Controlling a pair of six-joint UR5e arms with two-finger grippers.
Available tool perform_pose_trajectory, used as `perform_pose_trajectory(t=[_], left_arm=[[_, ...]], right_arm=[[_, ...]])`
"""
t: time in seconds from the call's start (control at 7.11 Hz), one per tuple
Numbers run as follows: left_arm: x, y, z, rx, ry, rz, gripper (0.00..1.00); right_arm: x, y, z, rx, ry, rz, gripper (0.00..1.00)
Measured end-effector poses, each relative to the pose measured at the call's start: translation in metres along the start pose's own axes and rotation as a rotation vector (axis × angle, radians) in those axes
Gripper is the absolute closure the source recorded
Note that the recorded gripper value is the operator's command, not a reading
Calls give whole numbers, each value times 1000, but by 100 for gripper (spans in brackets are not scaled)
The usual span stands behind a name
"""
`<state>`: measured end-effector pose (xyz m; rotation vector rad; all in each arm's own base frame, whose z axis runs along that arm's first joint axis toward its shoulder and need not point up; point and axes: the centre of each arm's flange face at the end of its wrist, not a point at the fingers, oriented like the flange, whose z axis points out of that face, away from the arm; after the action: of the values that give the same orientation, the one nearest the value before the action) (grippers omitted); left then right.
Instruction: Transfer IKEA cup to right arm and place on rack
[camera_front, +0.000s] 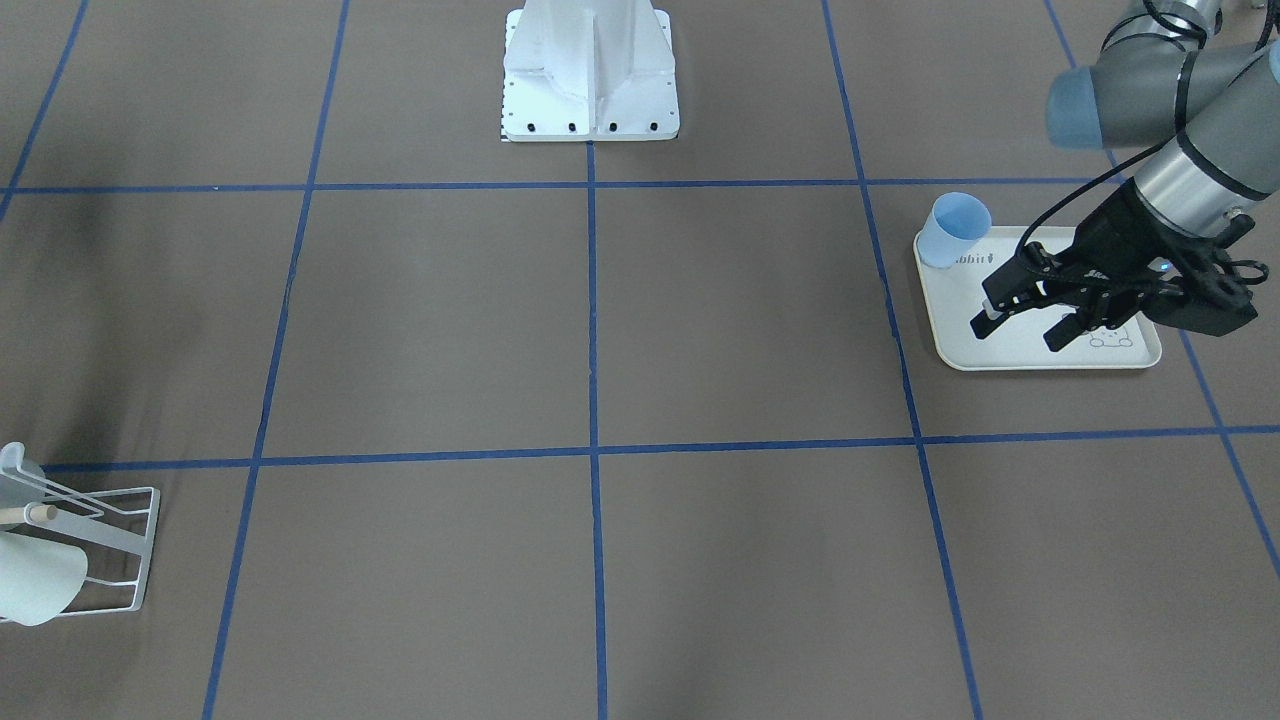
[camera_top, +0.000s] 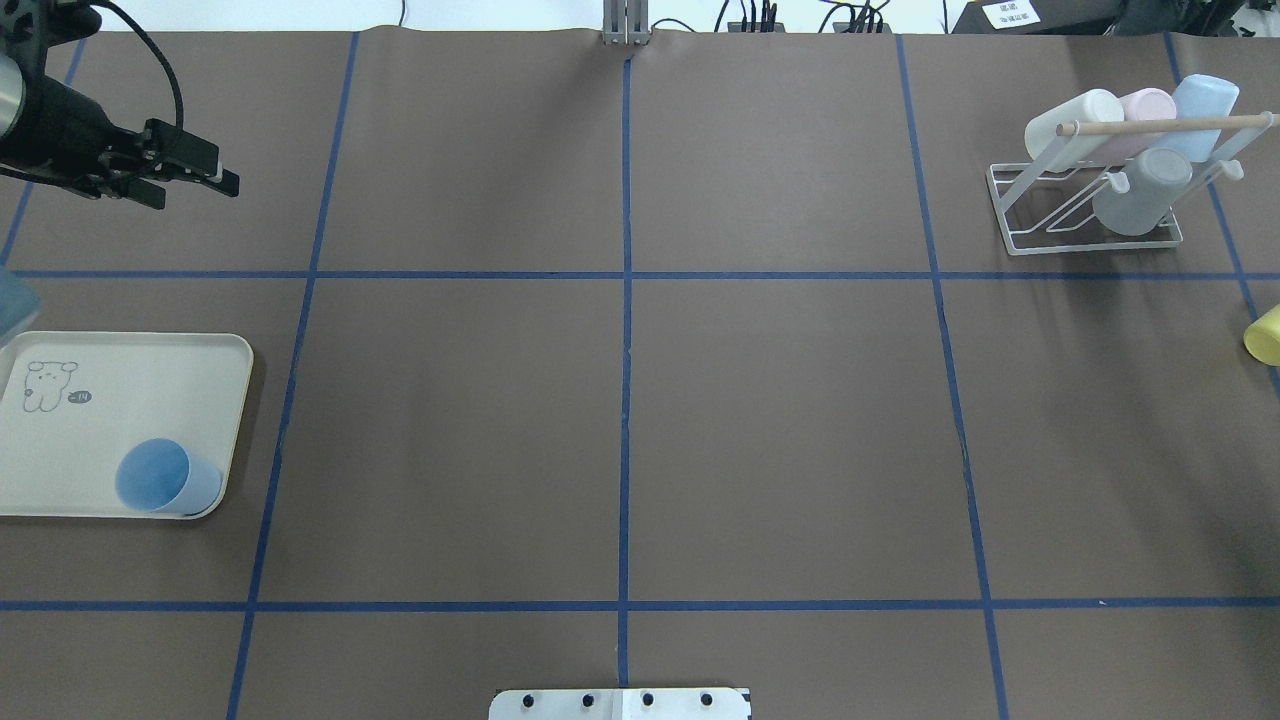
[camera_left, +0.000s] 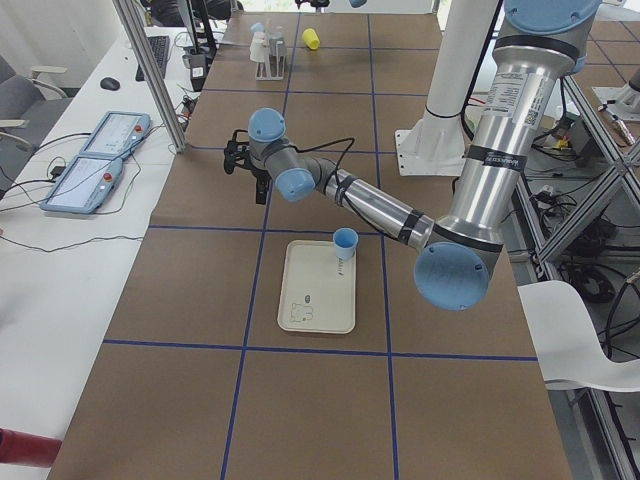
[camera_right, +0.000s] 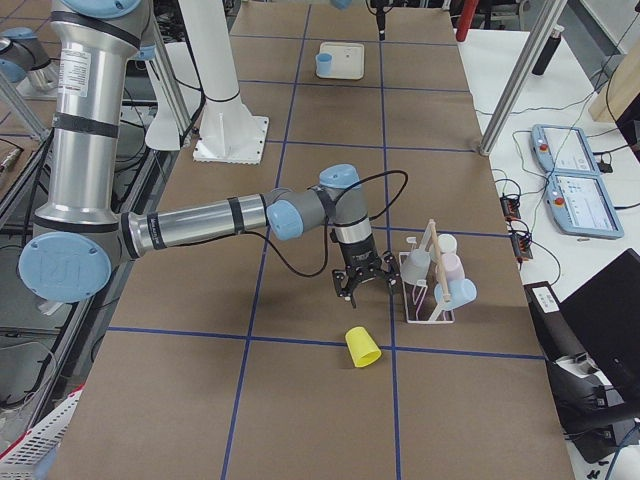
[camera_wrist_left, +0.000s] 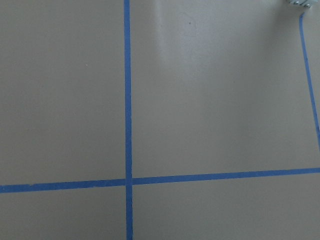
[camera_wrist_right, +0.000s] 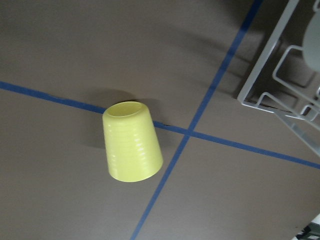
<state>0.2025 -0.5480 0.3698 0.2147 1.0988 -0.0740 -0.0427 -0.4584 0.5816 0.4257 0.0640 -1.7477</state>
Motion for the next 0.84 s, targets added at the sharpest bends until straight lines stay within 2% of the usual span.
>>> perform_pose_trajectory(t=[0.14,0.28,0.56,0.84], left_arm=[[1,0,0,1,0,1,0],[1,0,-1,2,1,1,0],[1,0,-1,3,1,0,0],[0,1,-1,3,0,0,0]], right_arm=[[-11,3,20,16,-47,2,1],[-15,-2,29,57,-50,-7,1],[-12,-27,53,149,1,-73,1],[1,-44,88,179,3,-155,1]])
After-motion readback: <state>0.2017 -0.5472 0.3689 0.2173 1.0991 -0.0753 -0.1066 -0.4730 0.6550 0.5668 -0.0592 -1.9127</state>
